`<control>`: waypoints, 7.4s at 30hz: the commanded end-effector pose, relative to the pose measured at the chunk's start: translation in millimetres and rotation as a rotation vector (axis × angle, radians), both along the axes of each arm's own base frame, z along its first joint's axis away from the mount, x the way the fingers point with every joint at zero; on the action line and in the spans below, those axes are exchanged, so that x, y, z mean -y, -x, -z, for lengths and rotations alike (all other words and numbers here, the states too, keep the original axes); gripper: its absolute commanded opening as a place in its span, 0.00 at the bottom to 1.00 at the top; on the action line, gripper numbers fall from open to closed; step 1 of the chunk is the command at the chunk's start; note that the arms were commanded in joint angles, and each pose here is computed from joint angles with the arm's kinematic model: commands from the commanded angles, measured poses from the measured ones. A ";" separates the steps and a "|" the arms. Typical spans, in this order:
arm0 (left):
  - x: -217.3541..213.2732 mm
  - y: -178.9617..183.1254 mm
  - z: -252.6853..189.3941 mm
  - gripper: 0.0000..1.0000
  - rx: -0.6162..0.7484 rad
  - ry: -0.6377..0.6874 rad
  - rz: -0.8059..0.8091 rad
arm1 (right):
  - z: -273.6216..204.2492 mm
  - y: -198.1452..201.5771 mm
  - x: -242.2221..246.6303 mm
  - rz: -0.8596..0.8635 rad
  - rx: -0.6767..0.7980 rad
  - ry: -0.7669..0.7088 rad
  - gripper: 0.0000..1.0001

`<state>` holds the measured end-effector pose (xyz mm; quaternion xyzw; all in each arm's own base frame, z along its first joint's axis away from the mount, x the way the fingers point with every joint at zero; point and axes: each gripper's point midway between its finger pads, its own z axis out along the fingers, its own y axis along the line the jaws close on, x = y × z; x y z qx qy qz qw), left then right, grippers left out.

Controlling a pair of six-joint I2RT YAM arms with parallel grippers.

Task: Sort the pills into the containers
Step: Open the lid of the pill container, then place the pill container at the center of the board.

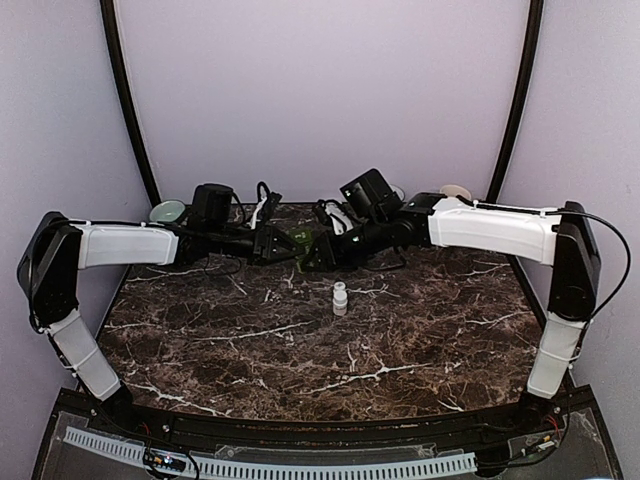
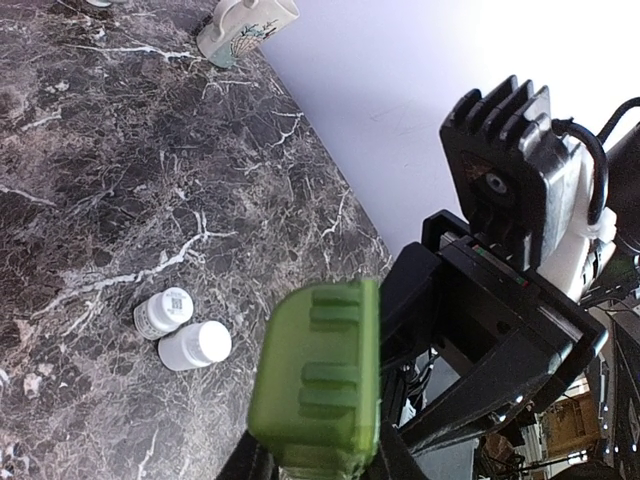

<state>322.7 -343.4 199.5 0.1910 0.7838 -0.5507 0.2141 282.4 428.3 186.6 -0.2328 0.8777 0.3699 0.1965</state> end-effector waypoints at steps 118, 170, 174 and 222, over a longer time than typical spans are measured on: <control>21.2 -42.3 9.1 0.00 -0.007 -0.140 -0.452 | 15.2 -32.6 -4.1 0.134 0.122 0.205 0.21; 31.5 -57.5 19.5 0.00 -0.175 0.039 -0.375 | 38.8 -19.6 -31.5 0.001 0.113 0.246 0.35; 25.5 -57.9 22.1 0.00 -0.175 0.032 -0.383 | 29.2 -21.2 -30.6 0.006 0.132 0.228 0.35; 1.8 -46.3 103.6 0.01 -0.221 -0.003 -0.088 | 63.7 -48.5 1.4 0.043 0.034 0.243 0.32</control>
